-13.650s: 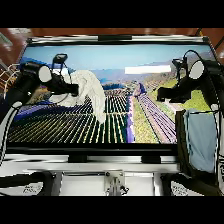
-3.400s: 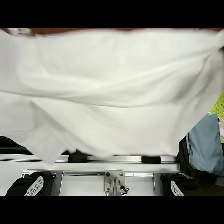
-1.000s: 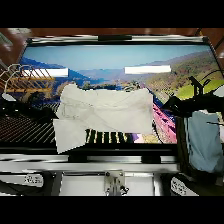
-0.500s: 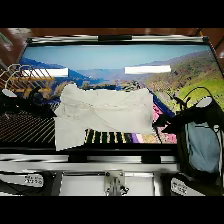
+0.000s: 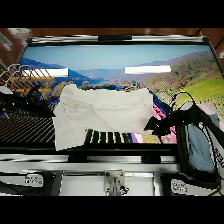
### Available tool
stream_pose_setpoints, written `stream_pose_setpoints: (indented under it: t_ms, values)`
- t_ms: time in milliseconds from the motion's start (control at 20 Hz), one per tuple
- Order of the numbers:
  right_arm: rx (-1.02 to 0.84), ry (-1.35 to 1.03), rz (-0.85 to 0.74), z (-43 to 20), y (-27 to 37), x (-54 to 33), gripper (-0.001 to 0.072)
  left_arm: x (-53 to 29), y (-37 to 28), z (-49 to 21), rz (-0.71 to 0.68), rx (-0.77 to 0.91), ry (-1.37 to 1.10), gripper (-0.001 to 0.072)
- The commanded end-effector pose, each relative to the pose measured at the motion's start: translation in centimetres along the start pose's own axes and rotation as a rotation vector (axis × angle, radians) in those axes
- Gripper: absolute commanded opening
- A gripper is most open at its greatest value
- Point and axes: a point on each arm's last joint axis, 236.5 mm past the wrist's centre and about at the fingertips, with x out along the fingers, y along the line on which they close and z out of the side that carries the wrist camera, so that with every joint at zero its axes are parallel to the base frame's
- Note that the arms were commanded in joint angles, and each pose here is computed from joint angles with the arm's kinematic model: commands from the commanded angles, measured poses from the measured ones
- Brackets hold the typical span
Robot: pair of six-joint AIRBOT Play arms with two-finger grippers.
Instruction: Fold the shirts.
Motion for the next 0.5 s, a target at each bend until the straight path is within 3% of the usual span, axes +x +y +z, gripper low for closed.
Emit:
stream_pose_setpoints:
  t_ms: [0,50,250,450]
  values:
    - [0.014,0.003,-0.006,0.0,0.1,0.5,0.0288,-0.2,-0.8,0.0,-0.024,0.004,-0.004,0.004]
    - [0.042,0.001,-0.004,0.1,0.1,0.4,0.0077,-0.4,-1.1,0.2,-0.031,0.006,-0.012,0.0039]
    - [-0.107,-0.144,0.023,2.1,4.2,-5.1,0.0067,-6.1,-5.2,3.7,-0.022,0.119,-0.196,0.0037]
    - [-0.555,-0.702,-0.014,4.3,16.1,-24.0,0.0067,-24.6,-19.0,7.5,0.091,0.472,-0.752,0.0039]
